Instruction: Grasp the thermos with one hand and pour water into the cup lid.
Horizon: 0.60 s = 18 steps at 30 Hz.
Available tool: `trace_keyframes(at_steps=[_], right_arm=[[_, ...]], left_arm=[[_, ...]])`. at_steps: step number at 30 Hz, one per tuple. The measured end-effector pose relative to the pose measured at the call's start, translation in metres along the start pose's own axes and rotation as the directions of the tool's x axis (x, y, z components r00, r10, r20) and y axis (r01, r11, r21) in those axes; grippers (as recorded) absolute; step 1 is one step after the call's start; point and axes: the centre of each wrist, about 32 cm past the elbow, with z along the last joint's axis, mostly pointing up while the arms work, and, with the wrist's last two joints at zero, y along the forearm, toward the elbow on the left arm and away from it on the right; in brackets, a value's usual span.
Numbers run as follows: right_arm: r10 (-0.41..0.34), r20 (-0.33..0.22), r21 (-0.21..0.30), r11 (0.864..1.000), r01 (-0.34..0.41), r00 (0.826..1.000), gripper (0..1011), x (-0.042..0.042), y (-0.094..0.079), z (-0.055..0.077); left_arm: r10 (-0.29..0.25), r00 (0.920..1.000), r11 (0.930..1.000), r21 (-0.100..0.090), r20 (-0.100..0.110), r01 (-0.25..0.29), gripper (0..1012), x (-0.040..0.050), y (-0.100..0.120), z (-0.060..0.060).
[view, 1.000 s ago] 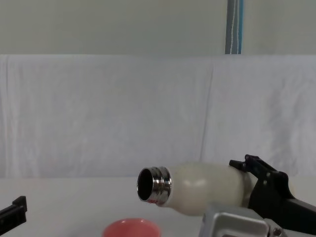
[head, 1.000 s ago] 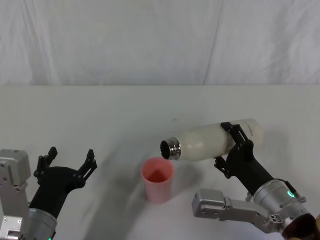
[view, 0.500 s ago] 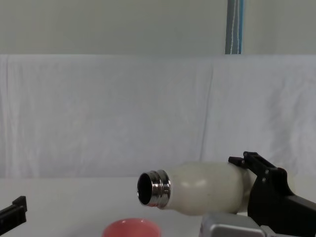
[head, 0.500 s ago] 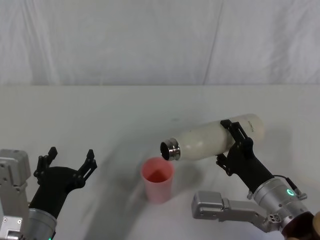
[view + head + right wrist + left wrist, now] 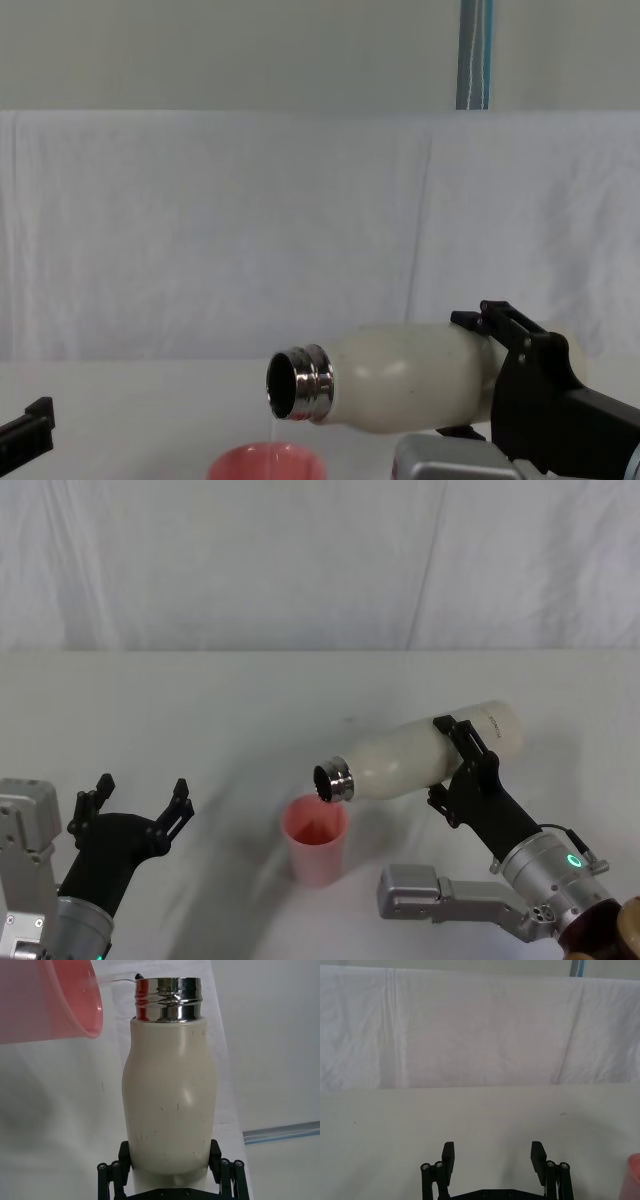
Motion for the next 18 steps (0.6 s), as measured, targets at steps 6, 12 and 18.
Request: trace_keyframes(at_steps=[6, 12, 18], right_arm=[[0.000, 0.010, 0.004, 1.000, 0.000, 1.000, 947, -0.0005, 0.0008, 0.0005], [0.000, 0.013, 0.006, 1.000, -0.001, 1.000, 947, -0.0003, 0.0015, 0.0005], [-0.001, 0.015, 0.004, 1.000, 0.001, 1.000, 947, 0.0000, 0.0018, 0.0004]], left_arm=[[0.000, 1.0000, 1.0000, 0.000, 0.000, 0.000, 1001, 0.0000, 0.0000, 0.0000], [0.000, 1.0000, 1.0000, 0.000, 0.000, 0.000, 1001, 0.0000, 0.0000, 0.0000], [0.000, 1.0000, 1.0000, 0.000, 0.000, 0.000, 1001, 0.0000, 0.0000, 0.0000]])
